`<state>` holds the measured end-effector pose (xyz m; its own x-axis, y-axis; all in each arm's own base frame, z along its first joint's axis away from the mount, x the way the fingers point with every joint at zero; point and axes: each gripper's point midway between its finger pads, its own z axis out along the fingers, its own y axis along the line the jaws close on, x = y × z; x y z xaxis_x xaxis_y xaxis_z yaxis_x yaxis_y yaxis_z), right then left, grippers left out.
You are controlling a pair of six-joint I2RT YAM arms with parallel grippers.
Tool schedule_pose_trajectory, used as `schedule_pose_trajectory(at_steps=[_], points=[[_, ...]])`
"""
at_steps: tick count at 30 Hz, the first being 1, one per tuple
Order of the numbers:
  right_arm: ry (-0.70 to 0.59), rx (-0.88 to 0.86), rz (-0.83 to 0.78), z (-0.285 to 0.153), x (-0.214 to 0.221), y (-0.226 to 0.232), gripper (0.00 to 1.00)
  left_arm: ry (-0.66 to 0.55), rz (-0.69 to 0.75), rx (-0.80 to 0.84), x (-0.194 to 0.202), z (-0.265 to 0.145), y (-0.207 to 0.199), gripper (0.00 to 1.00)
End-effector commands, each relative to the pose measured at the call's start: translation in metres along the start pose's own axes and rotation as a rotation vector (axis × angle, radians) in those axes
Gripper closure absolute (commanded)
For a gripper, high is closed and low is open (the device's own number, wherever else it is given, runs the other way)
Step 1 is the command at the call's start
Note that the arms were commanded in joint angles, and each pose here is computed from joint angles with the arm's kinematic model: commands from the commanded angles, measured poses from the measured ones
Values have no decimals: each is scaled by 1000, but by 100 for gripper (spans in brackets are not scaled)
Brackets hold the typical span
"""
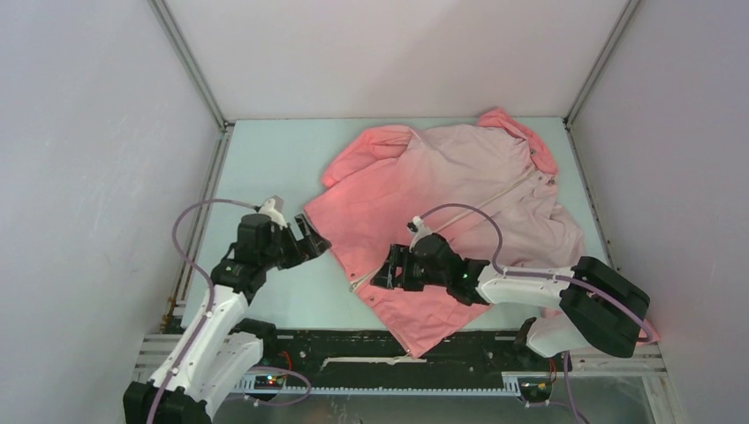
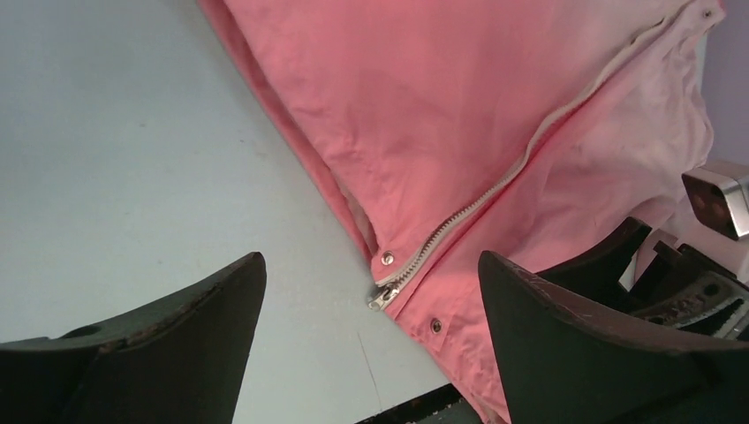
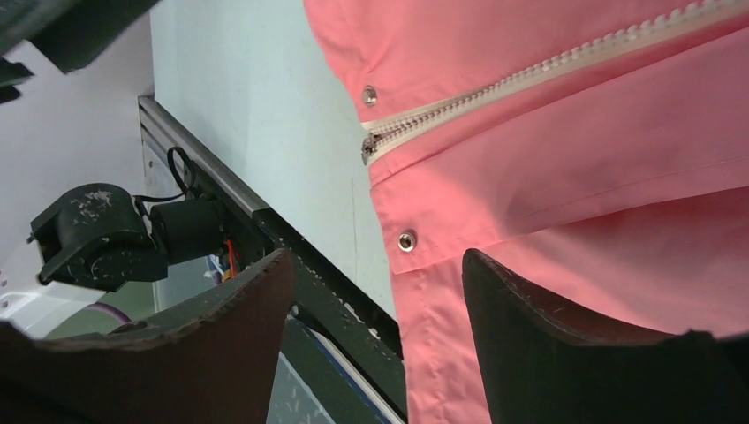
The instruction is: Zip up the jacket
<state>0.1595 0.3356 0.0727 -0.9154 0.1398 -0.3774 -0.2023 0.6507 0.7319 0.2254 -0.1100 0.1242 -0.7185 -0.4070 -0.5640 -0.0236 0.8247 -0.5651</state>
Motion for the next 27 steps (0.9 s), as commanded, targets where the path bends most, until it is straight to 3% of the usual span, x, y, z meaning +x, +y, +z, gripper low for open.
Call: schedule_pose_trajectory(at_steps=[1, 11, 17, 19, 24, 27], points=[[-82, -10, 34, 5, -8, 11, 27, -15, -44, 80, 8, 21, -20, 9], [-86, -79, 114, 17, 10, 24, 35, 10, -64, 110, 41, 50, -22, 18], [-117, -20, 100, 28, 7, 13, 41, 51, -47, 121, 46, 64, -24, 24], [-118, 8, 59, 30, 6, 10, 46, 70, -40, 123, 49, 68, -25, 32], [-114, 75, -20, 34, 9, 8, 46, 96, -19, 116, 58, 70, -24, 36], [-90, 122, 37, 39, 15, 1, 48, 106, -15, 115, 64, 66, -23, 38]])
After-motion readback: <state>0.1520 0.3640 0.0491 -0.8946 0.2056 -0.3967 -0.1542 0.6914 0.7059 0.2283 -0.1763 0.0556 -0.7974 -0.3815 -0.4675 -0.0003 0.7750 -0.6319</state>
